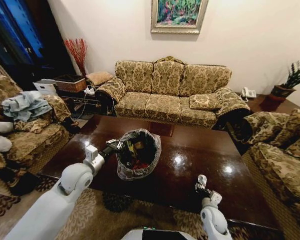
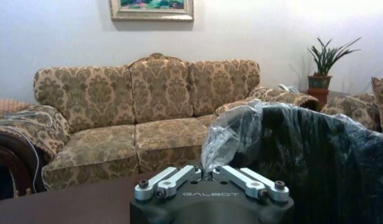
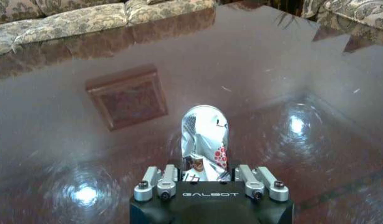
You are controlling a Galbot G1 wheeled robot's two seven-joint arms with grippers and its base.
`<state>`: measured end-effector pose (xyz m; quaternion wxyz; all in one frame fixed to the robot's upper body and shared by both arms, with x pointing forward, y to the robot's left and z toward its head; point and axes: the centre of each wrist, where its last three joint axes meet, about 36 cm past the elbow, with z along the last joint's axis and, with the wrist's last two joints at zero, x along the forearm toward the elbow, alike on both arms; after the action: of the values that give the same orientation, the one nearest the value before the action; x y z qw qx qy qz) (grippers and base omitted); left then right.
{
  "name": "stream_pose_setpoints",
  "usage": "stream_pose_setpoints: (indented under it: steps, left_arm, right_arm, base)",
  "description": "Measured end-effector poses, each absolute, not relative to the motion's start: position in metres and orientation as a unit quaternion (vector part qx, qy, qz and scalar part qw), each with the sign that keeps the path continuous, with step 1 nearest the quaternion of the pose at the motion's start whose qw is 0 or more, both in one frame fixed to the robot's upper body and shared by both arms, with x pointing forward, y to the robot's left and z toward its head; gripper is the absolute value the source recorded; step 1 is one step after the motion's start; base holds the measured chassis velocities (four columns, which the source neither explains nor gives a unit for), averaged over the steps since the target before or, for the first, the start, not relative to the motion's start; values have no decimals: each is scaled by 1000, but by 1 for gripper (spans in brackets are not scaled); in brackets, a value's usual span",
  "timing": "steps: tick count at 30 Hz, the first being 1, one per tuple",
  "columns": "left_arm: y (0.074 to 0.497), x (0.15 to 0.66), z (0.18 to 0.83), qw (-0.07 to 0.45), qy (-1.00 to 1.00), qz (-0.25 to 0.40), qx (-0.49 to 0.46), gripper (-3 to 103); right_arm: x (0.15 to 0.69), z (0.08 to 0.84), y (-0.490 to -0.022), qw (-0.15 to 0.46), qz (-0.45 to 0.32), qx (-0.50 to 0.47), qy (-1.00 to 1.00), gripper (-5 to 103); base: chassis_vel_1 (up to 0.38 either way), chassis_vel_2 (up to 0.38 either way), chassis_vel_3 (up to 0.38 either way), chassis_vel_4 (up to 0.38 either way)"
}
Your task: Move to the front of the table and place the trash on the table into the trash bin.
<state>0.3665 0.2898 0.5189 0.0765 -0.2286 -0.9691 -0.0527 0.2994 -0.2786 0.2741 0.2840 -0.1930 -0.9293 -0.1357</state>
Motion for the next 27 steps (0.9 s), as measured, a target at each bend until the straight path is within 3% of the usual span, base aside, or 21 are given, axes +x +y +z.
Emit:
stream_pose_setpoints:
  steps: [6, 10, 11, 14, 15, 21, 27]
  left_arm:
    - [289, 371, 523, 73, -968, -53, -234, 3]
    - [287, 383, 525, 80, -966, -57, -239, 3]
    - [287, 383, 525, 80, -966, -57, -239, 3]
    - [291, 400, 521, 93, -965, -61, -237, 3]
    - [291, 400, 521, 93, -965, -61, -237, 3]
    - [306, 439, 531, 99, -968, -67, -218, 3]
    - [288, 479, 540, 108, -962, -79, -240, 3]
  right_arm:
    - [313, 330, -278, 204, -124, -179, -954, 42]
    - [326, 432, -280, 71, -83, -98, -989, 42]
    - [326, 432, -280, 71, -83, -98, -989, 42]
    - [329, 496, -280, -13, -68, 5, -998, 42]
    - [329, 496, -280, -13, -68, 5, -998, 42]
    - [364, 560, -269, -73, -24, 212, -974, 42]
    - [402, 598, -259, -60, 12, 330, -942, 42]
  base:
    - [0, 0, 0, 0]
    - [0, 0, 0, 0]
    - [0, 0, 0, 0]
    - [0, 0, 0, 0]
    - [0, 0, 0, 0]
    - [0, 0, 0, 0]
    - [0, 0, 0, 0]
